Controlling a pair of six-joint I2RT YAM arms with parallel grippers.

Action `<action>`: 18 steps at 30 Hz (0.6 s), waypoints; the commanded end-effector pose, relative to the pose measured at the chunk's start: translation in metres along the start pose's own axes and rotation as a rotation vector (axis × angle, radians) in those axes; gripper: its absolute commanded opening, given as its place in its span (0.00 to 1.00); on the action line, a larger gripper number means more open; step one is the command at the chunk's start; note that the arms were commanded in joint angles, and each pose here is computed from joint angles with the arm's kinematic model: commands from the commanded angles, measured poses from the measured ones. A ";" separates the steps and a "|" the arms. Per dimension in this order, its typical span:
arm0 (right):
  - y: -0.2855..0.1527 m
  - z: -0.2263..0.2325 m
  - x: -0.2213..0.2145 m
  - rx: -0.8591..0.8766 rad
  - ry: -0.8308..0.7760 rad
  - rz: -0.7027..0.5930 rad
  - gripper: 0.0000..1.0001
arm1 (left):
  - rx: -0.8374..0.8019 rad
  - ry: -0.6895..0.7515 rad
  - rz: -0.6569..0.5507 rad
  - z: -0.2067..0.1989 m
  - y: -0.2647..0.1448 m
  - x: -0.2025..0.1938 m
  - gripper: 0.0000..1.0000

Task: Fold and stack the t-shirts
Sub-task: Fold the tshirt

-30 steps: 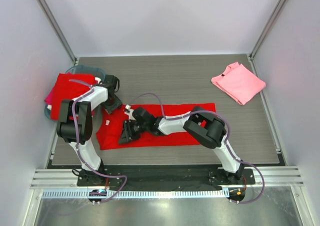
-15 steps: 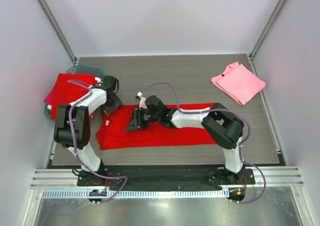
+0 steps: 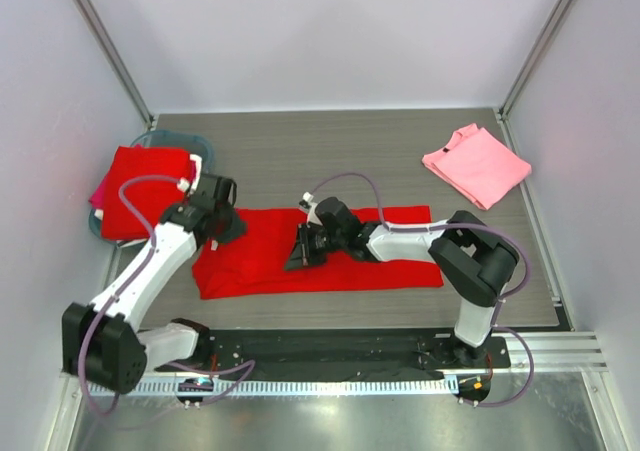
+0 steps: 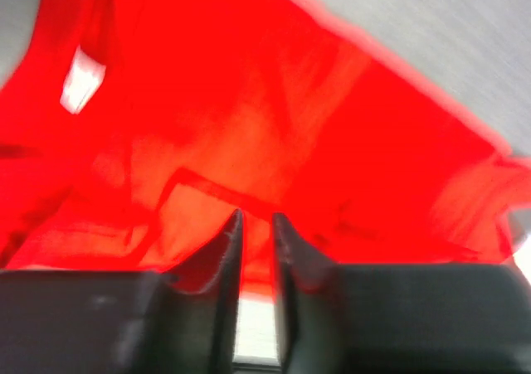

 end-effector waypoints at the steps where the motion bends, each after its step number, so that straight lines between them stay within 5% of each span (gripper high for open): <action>1: -0.010 -0.002 0.005 -0.007 -0.018 -0.024 0.06 | -0.006 -0.017 0.125 0.025 -0.002 -0.040 0.11; 2: -0.011 -0.003 0.005 -0.009 -0.013 -0.022 0.05 | -0.045 -0.034 0.137 0.023 -0.004 -0.044 0.00; 18: 0.004 -0.036 0.001 -0.082 0.076 0.038 0.01 | 0.029 -0.040 0.261 0.053 0.034 -0.087 0.00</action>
Point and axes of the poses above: each gripper's point midway between its finger pads, its own y axis out along the fingers, its own z axis along the line the jaws close on, x = y × z, the point moved 1 cm from there along -y, back along the fingers, and after that the axes turned 8 degrees about -y, right-handed, at the moved point
